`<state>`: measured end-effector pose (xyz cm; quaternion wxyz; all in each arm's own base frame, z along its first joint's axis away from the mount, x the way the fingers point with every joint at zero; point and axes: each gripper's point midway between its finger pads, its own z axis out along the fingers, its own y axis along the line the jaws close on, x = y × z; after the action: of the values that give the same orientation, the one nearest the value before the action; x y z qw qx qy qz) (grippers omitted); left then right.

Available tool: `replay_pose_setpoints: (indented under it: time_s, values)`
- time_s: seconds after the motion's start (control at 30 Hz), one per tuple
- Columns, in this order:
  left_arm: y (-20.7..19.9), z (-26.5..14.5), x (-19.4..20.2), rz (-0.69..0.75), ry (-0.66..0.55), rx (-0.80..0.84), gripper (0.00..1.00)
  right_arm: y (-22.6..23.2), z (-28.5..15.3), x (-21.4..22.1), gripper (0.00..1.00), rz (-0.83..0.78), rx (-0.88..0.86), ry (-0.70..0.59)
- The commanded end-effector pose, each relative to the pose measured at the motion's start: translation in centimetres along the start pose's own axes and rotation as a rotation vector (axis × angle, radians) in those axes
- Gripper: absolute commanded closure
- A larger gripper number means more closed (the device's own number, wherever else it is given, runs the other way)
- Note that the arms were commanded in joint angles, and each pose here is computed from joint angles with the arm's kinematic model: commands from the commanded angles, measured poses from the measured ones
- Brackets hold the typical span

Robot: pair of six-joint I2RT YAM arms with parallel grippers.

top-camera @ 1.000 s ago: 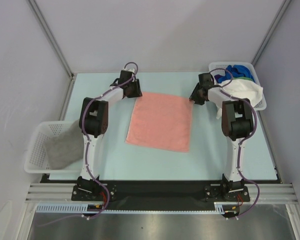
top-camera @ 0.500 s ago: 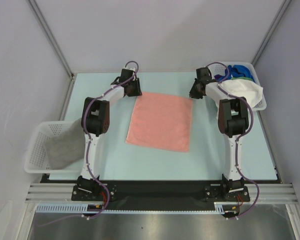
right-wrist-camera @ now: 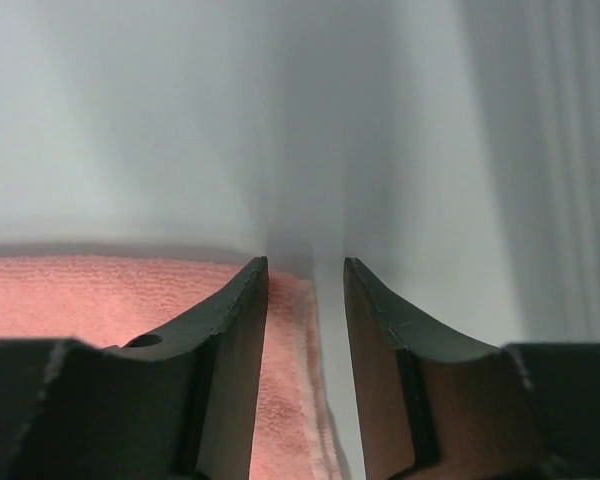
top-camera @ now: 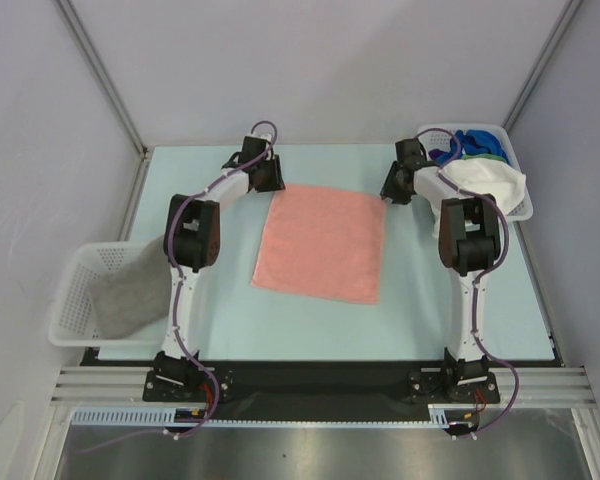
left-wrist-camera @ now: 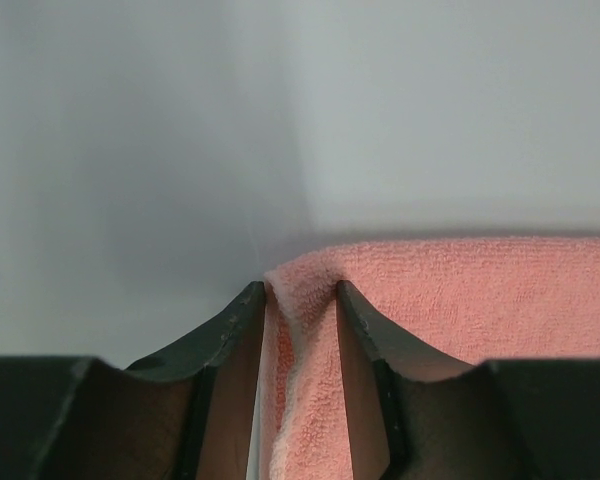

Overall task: Fold and stack the towels
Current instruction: Fold the towel

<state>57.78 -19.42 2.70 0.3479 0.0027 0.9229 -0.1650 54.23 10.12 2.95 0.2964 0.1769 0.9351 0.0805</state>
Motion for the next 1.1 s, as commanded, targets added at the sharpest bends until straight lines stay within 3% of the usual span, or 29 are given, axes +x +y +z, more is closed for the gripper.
replay_pose_setpoints:
  time_s: [0.0, 0.57, 1.07]
  values:
    - [0.6, 0.7, 1.1, -0.015, 0.048, -0.021, 0.6, 0.4, -3.1, -2.7, 0.58, -0.016, -0.02, -0.076]
    - [0.8, 0.6, 1.8, -0.025, 0.066, -0.029, 0.57, 0.0, -6.0, -2.1, 0.46, 0.013, -0.054, -0.172]
    - [0.7, 0.8, 1.9, -0.026, 0.074, -0.018, 0.58, 0.8, -2.5, 0.7, 0.49, -0.068, -0.013, -0.049]
